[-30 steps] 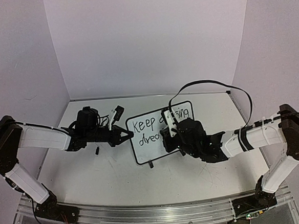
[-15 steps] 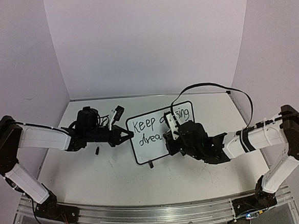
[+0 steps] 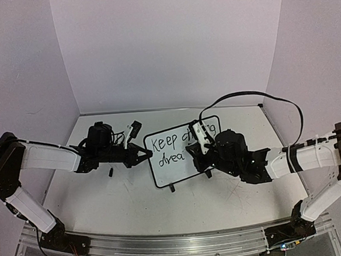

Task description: Write a sentence on the whiteboard

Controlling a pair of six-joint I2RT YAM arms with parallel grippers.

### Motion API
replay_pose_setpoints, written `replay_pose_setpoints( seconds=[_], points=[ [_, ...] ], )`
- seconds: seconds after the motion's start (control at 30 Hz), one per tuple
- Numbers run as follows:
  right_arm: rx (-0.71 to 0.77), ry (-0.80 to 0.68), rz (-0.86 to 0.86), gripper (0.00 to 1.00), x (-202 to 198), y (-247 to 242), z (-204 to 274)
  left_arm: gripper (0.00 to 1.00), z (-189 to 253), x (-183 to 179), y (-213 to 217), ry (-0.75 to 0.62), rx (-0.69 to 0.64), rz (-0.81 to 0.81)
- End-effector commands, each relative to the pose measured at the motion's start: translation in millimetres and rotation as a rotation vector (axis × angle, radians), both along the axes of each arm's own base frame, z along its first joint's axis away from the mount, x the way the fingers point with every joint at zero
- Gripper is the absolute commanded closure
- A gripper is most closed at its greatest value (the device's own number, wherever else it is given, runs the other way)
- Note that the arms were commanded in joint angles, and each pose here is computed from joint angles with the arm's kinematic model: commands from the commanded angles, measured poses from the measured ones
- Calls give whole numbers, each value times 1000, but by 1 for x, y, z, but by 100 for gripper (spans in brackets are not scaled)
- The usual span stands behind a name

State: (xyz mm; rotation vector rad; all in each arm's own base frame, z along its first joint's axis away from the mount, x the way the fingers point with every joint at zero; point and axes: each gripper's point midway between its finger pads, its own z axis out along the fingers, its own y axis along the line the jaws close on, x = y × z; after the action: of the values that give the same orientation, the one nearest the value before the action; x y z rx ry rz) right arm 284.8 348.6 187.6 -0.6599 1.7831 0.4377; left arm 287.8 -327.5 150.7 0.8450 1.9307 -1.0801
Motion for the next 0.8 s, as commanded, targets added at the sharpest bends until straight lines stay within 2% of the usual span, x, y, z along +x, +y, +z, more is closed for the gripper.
replay_pose_setpoints(
  seconds=[0.0, 0.77],
  points=[
    [-1, -48, 26, 100, 3, 7, 13, 100, -10, 28, 21, -86, 113, 133],
    [-17, -25, 16, 100, 6, 10, 3, 100, -10, 30, 22, -89, 118, 143]
  ],
)
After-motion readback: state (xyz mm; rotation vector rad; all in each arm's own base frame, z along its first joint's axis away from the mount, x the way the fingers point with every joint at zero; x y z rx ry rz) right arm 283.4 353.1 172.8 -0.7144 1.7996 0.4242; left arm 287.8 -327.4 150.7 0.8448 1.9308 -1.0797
